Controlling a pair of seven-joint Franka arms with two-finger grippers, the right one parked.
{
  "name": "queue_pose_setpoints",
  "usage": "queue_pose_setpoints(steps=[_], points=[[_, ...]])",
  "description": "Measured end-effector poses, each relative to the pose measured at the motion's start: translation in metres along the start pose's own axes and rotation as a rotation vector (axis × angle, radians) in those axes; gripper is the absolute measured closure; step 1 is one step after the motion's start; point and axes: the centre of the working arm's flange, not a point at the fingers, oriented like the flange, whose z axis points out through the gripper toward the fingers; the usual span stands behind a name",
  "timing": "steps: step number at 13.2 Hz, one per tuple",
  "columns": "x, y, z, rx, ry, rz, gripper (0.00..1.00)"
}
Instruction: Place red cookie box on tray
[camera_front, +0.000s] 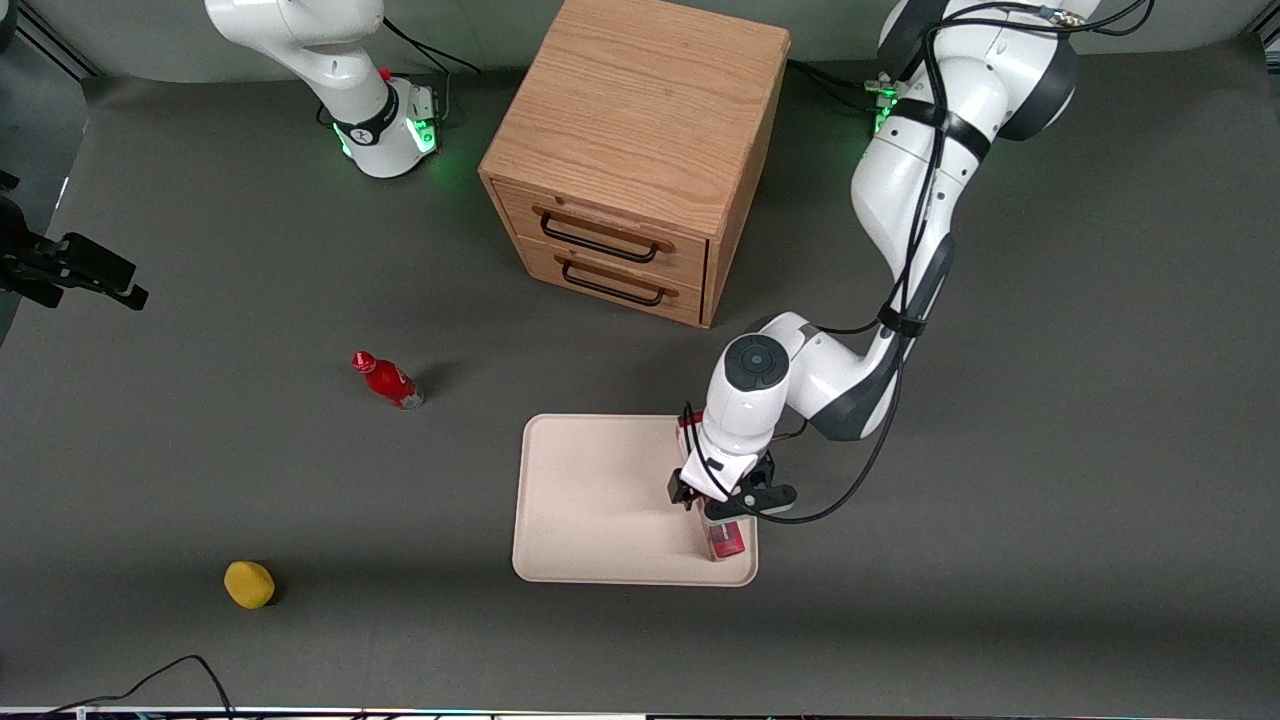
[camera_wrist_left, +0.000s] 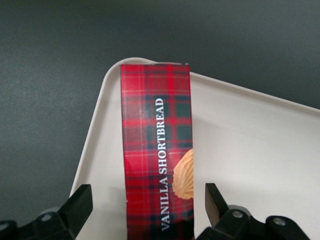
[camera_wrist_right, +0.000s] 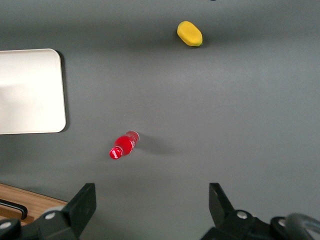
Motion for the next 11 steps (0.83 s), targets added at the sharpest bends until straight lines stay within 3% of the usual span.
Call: queue_pose_setpoints(steps=[4, 7, 9, 11], points=[[0.012, 0.005, -0.015, -0.012, 0.014, -0.016, 0.0], [0.032, -0.005, -0.041, 0.039, -0.006, -0.044, 0.0], [0.046, -0.013, -0.07, 0.069, -0.036, -0.045, 0.0], [0.056, -0.018, -0.113, 0.09, -0.095, -0.028, 0.0]])
